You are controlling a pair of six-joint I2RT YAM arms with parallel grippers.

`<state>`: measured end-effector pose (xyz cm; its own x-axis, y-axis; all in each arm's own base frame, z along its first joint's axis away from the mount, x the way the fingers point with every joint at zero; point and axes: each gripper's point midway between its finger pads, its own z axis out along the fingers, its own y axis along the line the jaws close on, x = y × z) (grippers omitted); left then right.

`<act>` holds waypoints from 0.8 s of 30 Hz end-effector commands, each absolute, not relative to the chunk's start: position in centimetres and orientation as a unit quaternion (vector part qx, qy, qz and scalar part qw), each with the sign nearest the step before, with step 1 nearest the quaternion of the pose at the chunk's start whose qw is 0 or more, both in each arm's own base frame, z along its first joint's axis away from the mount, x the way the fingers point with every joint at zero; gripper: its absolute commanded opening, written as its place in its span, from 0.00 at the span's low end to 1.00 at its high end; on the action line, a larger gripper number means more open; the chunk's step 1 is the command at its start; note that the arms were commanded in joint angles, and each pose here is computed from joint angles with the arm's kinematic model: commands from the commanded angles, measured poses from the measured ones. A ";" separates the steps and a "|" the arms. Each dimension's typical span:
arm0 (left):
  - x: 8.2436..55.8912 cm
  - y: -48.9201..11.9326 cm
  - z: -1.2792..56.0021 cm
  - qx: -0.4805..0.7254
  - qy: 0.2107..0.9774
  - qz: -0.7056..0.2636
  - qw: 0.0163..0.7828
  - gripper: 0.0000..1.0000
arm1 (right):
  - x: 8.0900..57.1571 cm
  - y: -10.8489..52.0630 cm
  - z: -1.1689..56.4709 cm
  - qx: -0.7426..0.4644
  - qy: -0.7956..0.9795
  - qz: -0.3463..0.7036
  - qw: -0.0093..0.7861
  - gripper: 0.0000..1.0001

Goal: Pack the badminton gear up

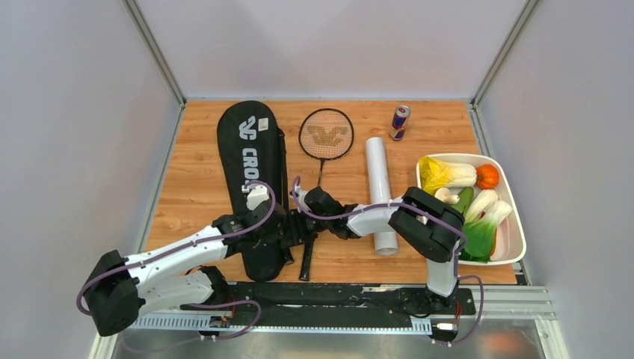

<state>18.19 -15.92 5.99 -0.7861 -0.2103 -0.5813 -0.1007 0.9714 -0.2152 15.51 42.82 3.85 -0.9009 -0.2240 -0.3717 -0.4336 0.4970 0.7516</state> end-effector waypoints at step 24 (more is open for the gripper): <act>17.0 -17.6 7.2 -0.187 0.886 -0.262 0.333 0.00 | 17.8 48.3 8.6 -0.073 0.784 0.599 0.146 0.00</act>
